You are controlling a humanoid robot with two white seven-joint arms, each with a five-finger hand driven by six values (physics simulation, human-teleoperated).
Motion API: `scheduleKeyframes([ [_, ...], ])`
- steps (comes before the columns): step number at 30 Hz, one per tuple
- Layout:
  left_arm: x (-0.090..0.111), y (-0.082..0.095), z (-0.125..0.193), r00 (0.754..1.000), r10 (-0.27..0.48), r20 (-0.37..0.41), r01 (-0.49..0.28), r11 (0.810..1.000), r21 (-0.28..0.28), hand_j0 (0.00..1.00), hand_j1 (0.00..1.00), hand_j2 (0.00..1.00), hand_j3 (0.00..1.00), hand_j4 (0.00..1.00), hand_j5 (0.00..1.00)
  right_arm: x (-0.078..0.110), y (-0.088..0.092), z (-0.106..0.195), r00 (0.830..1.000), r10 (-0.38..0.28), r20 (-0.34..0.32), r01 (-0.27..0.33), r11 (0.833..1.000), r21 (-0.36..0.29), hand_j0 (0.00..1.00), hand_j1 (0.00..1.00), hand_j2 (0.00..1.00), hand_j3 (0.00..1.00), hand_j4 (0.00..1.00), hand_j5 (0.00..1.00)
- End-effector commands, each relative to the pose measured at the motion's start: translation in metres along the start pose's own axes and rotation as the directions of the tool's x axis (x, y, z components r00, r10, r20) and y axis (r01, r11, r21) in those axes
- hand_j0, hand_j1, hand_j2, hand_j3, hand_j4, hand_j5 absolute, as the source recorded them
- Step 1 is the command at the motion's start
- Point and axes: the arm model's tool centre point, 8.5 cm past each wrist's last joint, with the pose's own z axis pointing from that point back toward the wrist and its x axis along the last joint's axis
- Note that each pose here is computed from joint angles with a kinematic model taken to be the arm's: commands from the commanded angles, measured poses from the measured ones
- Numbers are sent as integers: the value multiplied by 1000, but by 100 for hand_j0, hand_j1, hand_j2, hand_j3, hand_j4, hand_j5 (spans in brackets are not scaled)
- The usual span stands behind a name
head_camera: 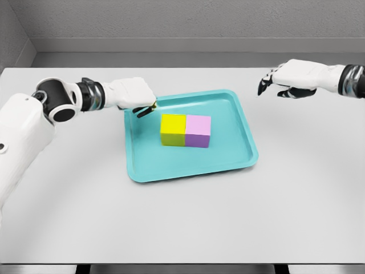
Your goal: Push two cubes
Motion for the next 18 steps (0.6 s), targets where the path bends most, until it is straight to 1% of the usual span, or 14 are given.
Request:
scheduleKeyframes([
  [1, -43, -13, 33, 991, 81, -110, -80, 997, 10, 1, 1, 1, 1, 1, 1, -26, 2, 25, 996, -46, -79, 45, 999, -17, 100, 100, 100, 100, 100, 100],
  [2, -63, -8, 58, 982, 115, -153, -108, 993, 55, 2, 2, 2, 2, 2, 2, -26, 7, 25, 996, -52, -76, 51, 999, -11, 100, 100, 100, 100, 100, 100],
  [3, -85, -4, 92, 966, 186, -180, -164, 978, 129, 9, 9, 9, 9, 9, 9, -26, 8, 25, 996, -52, -77, 52, 999, -8, 100, 100, 100, 100, 100, 100],
  [4, -97, -3, 111, 946, 281, -159, -244, 945, 219, 26, 26, 26, 26, 26, 26, -27, 12, 28, 995, -56, -83, 56, 998, 0, 100, 100, 100, 100, 100, 100],
  [5, -105, -7, 119, 904, 420, -76, -377, 868, 322, 87, 87, 87, 87, 87, 87, -27, 15, 29, 995, -58, -84, 59, 998, 5, 100, 100, 100, 100, 100, 100],
  [6, -111, -19, 127, 875, 480, -59, -434, 833, 342, 100, 100, 100, 100, 100, 100, -28, 16, 29, 995, -59, -85, 59, 998, 7, 100, 100, 100, 100, 100, 100],
  [8, -112, -29, 128, 864, 499, -67, -452, 827, 334, 100, 100, 100, 100, 100, 100, -29, 19, 31, 994, -61, -90, 62, 998, 14, 100, 100, 100, 100, 100, 100],
  [11, -108, -31, 120, 864, 500, -54, -459, 828, 322, 100, 100, 100, 100, 100, 100, -29, 21, 32, 994, -61, -90, 63, 998, 18, 100, 100, 100, 100, 100, 100],
  [12, -105, -36, 117, 861, 506, -50, -468, 826, 314, 100, 100, 100, 100, 100, 100, -28, 21, 31, 994, -61, -90, 63, 998, 20, 100, 100, 100, 100, 100, 100],
  [14, -104, -37, 115, 858, 511, -48, -473, 825, 310, 100, 100, 100, 100, 100, 100, -28, 22, 31, 994, -59, -87, 61, 998, 23, 100, 100, 100, 100, 100, 100],
  [16, -105, -45, 113, 850, 524, -56, -487, 822, 294, 100, 100, 100, 100, 100, 100, -27, 22, 30, 995, -58, -85, 60, 998, 24, 100, 100, 100, 100, 100, 100],
  [17, -102, -44, 107, 850, 525, -45, -491, 820, 294, 100, 100, 100, 100, 100, 100, -27, 21, 30, 995, -57, -86, 59, 998, 23, 100, 100, 100, 100, 100, 100],
  [18, -103, -48, 106, 844, 535, -49, -501, 816, 288, 100, 100, 100, 100, 100, 100, -27, 22, 30, 995, -57, -85, 59, 998, 25, 100, 100, 100, 100, 100, 100],
])
